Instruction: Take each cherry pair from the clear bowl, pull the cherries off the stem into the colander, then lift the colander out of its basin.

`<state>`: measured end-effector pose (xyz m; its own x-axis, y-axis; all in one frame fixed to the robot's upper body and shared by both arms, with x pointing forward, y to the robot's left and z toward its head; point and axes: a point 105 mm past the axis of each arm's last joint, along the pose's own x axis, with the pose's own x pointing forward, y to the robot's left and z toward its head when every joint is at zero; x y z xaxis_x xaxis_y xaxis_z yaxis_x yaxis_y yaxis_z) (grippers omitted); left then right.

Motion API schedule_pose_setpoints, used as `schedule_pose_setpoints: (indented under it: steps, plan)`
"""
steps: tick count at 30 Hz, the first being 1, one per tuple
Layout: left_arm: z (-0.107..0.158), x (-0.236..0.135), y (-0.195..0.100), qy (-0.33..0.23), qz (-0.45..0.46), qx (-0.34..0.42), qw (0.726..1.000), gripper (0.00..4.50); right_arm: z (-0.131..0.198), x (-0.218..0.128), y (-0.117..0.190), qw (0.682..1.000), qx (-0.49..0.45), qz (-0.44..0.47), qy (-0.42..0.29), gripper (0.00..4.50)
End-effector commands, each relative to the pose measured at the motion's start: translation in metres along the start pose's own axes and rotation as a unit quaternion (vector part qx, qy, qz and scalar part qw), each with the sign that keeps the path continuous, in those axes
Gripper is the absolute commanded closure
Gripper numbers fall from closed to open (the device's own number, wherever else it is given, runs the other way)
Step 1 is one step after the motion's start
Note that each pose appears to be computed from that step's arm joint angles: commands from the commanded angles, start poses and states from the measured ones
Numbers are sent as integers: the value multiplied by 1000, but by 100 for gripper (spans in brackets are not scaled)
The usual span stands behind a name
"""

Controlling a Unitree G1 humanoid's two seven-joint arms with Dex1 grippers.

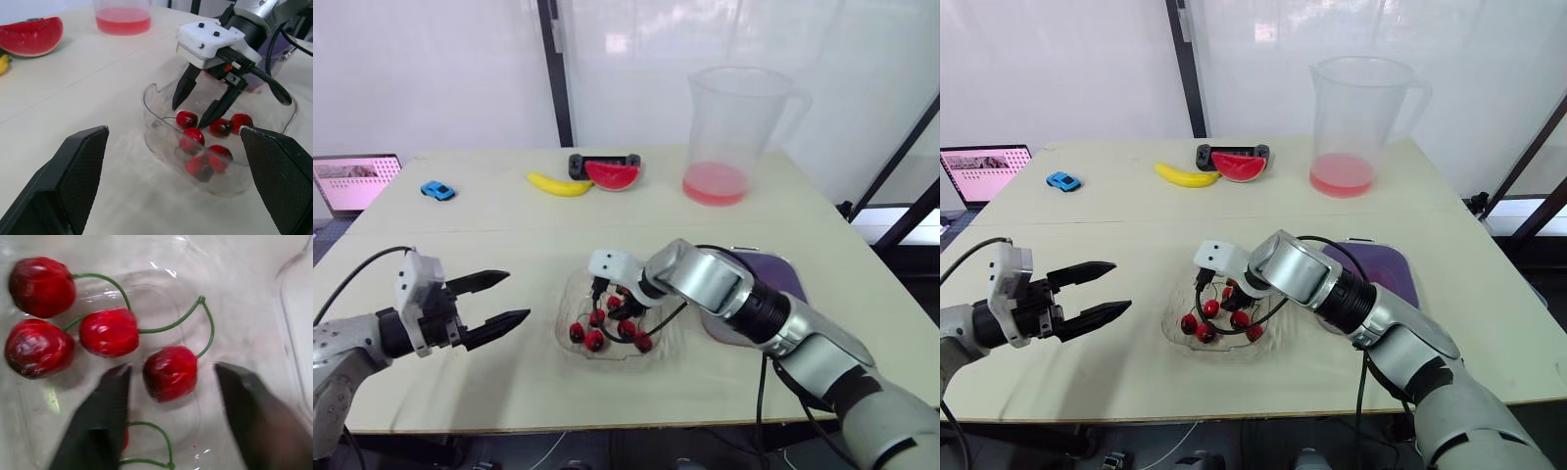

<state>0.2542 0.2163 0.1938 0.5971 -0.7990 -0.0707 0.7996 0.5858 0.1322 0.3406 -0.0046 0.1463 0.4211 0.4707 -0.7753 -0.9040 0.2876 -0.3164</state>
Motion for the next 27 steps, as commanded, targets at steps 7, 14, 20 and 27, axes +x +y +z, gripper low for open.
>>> schedule_pose_setpoints:
  steps: [7, 14, 20, 27]
  plan:
    - [9, 3, -6, -14, -9, 15, 1000, 0, 4, -1, 5, 1000, -19, 4, -2, 160]
    - [8, 5, -5, -17, -9, 13, 1000, 0, 8, -1, 8, 1000, -19, 10, -14, 326]
    - [11, 3, 1, -31, 4, 6, 1000, 0, 16, -21, 4, 999, -34, 8, -38, 326]
    - [38, 15, 17, -105, 47, -24, 993, 0, 49, -81, 22, 969, -104, 44, -219, 326]
